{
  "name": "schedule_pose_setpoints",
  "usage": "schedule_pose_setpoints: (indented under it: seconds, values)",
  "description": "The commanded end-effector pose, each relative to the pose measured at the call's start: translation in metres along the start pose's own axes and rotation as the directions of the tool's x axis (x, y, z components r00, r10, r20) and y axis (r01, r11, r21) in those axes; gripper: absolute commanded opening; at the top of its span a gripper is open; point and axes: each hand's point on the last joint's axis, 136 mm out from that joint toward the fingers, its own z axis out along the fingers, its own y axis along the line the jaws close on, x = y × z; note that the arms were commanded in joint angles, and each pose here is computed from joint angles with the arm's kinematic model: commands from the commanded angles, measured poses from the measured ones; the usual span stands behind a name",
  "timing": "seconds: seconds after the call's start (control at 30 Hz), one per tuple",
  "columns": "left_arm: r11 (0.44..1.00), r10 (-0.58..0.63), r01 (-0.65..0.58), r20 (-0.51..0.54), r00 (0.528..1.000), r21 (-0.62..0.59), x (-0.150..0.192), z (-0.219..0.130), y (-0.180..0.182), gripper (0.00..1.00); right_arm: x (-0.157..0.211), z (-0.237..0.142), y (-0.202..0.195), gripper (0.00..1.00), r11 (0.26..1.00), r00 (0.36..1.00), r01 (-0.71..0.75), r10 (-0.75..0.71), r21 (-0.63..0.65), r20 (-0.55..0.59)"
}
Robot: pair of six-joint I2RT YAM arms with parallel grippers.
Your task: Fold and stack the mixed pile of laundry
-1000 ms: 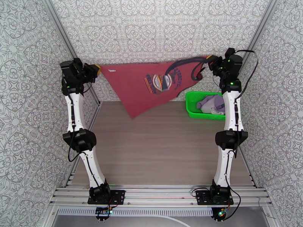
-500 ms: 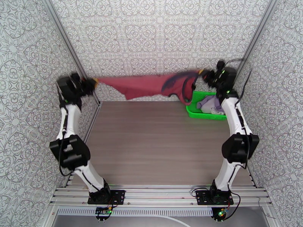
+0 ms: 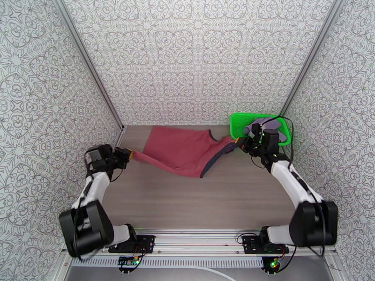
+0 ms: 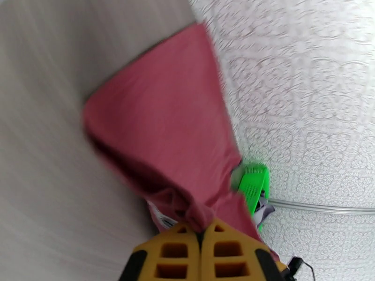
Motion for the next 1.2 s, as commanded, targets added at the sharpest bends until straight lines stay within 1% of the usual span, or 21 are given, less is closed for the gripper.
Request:
schedule_pose_setpoints:
  seconds: [0.0,0.1,0.2,0.3,0.4,0.47,0.6,0.67,0.77,0.87,0.97,1.07,1.17]
  values:
    - [0.983,-0.092,0.090,-0.011,0.996,-0.160,0.014,-0.012,0.058,0.00,0.025,-0.015,-0.031,0.00,0.988,0.998,0.054,-0.048,0.144,-0.044]
    - [0.973,-0.142,0.134,-0.025,0.990,-0.188,0.025,-0.017,0.079,0.00,0.042,-0.023,-0.045,0.00,0.976,0.994,0.074,-0.056,0.205,-0.092]
    - [0.964,-0.169,0.154,-0.053,0.984,-0.219,0.039,-0.019,0.095,0.00,0.061,-0.027,-0.063,0.00,0.960,0.987,0.084,-0.043,0.265,-0.155]
    - [0.954,-0.195,0.175,-0.059,0.979,-0.244,0.054,-0.024,0.109,0.00,0.086,-0.028,-0.075,0.00,0.958,0.974,0.070,-0.005,0.277,-0.227]
    - [0.947,-0.215,0.192,-0.063,0.975,-0.259,0.067,-0.032,0.115,0.00,0.112,-0.031,-0.079,0.00,0.964,0.952,0.050,0.033,0.261,-0.305]
    - [0.943,-0.218,0.192,-0.069,0.974,-0.270,0.075,-0.039,0.116,0.00,0.129,-0.038,-0.082,0.00,0.959,0.933,0.057,0.048,0.276,-0.357]
    - [0.934,-0.213,0.180,-0.075,0.974,-0.308,0.087,-0.054,0.119,0.00,0.158,-0.057,-0.096,0.00,0.933,0.896,0.082,0.085,0.351,-0.435]
    - [0.931,-0.215,0.178,-0.082,0.973,-0.319,0.090,-0.059,0.119,0.00,0.167,-0.065,-0.105,0.00,0.913,0.886,0.093,0.106,0.397,-0.451]
    - [0.932,-0.220,0.184,-0.085,0.972,-0.312,0.088,-0.064,0.115,0.00,0.161,-0.065,-0.110,0.00,0.895,0.895,0.096,0.114,0.435,-0.432]
    - [0.933,-0.224,0.191,-0.079,0.971,-0.304,0.082,-0.066,0.110,0.00,0.138,-0.068,-0.121,0.00,0.839,0.920,0.129,0.097,0.529,-0.380]
    - [0.934,-0.210,0.182,-0.059,0.976,-0.307,0.074,-0.065,0.108,0.00,0.109,-0.064,-0.121,0.00,0.811,0.952,0.125,0.064,0.572,-0.299]
    - [0.928,-0.201,0.179,-0.033,0.979,-0.328,0.062,-0.058,0.116,0.00,0.082,-0.053,-0.126,0.00,0.780,0.971,0.116,0.041,0.615,-0.235]
    - [0.921,-0.205,0.185,-0.023,0.979,-0.342,0.045,-0.041,0.126,0.00,0.057,-0.030,-0.138,0.00,0.754,0.981,0.097,0.037,0.650,-0.190]
